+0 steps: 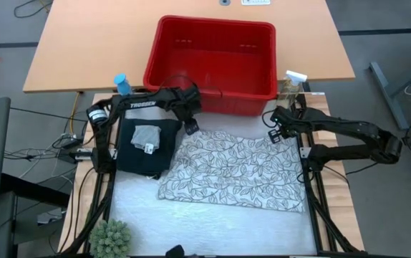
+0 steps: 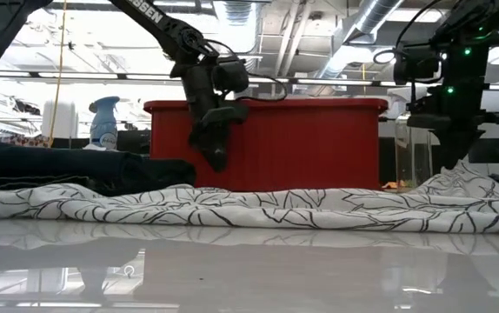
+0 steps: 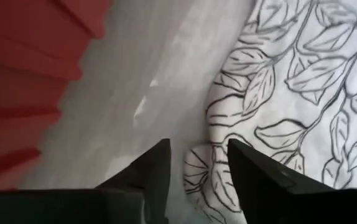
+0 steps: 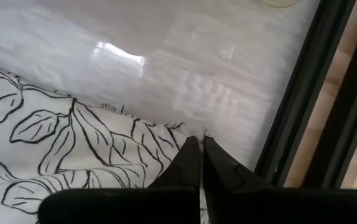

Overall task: Fold Laundry from Bin
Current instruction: Fold the white patterned shirt

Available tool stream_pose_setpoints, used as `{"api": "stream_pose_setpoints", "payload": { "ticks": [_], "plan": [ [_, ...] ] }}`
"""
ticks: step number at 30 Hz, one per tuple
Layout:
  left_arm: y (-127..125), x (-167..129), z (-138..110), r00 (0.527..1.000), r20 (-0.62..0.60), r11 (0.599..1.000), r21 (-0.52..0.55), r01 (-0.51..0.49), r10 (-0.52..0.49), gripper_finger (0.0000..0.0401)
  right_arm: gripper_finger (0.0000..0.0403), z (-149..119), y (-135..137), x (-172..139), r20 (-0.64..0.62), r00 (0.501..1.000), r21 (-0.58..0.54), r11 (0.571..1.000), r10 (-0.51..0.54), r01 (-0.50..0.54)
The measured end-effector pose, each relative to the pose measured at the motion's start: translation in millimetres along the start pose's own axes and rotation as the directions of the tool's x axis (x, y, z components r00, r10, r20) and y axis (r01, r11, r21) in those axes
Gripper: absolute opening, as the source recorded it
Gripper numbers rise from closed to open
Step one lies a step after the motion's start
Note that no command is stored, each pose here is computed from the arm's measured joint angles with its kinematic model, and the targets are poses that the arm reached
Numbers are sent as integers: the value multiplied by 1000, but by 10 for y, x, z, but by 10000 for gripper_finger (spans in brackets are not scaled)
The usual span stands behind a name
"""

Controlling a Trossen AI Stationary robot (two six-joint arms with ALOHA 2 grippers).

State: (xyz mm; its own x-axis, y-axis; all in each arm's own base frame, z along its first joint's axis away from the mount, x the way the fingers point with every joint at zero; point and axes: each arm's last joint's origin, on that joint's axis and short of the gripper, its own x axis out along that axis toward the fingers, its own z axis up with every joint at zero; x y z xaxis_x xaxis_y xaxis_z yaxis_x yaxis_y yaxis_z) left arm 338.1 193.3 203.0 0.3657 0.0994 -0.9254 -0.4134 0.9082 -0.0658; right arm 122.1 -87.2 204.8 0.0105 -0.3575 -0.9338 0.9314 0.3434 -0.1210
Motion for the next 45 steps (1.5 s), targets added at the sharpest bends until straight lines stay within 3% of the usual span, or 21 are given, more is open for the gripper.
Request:
{"api": "stream_pose_setpoints", "payload": {
  "ticks": [3, 6, 14, 17, 19, 26, 35, 39, 41, 43, 45],
  "plan": [
    [50, -2, -15, 1000, -8, 1000, -19, 17, -17, 161, 25, -1, 2, 0, -3, 1000, 0, 1000, 5, -5],
    [-50, 12, -6, 1000, -10, 999, 32, -5, 6, 164, 25, -1, 3, 0, -5, 1000, -1, 1000, 8, -8],
    [-434, 180, -85, 988, 20, 979, 133, -155, 154, 165, 25, -1, 3, 0, -6, 1000, -6, 1000, 10, -10],
    [-540, 285, -193, 954, 30, 939, 170, -300, 300, 165, 26, 0, 6, 0, -6, 1000, -7, 1000, 15, -15],
    [-578, 342, -238, 939, 50, 922, 178, -345, 341, 165, 27, 0, 6, 0, -7, 1000, -7, 1000, 17, -17],
    [-666, 421, -393, 962, 0, 955, 122, -269, 271, 147, 27, 5, 18, 0, -11, 999, -22, 999, 42, -42],
    [-1248, 397, -492, 993, 8, 979, 168, -114, 115, 80, 27, 6, 19, 0, -11, 999, -25, 999, 43, -43],
    [-1451, 333, -517, 986, 31, 965, 203, -164, 161, 64, 27, 6, 19, 0, -10, 999, -29, 999, 43, -43],
    [-1494, 251, -498, 970, 59, 949, 201, -243, 236, 60, 26, 6, 19, 0, -10, 999, -29, 999, 43, -44],
    [-1490, 125, -472, 939, 107, 920, 190, -343, 328, 57, 27, 6, 19, 0, -11, 999, -29, 999, 44, -45],
    [-1426, -6, -407, 936, 147, 923, 175, -342, 319, 57, 27, 6, 20, 0, -12, 999, -29, 998, 46, -47]
  ]
}}
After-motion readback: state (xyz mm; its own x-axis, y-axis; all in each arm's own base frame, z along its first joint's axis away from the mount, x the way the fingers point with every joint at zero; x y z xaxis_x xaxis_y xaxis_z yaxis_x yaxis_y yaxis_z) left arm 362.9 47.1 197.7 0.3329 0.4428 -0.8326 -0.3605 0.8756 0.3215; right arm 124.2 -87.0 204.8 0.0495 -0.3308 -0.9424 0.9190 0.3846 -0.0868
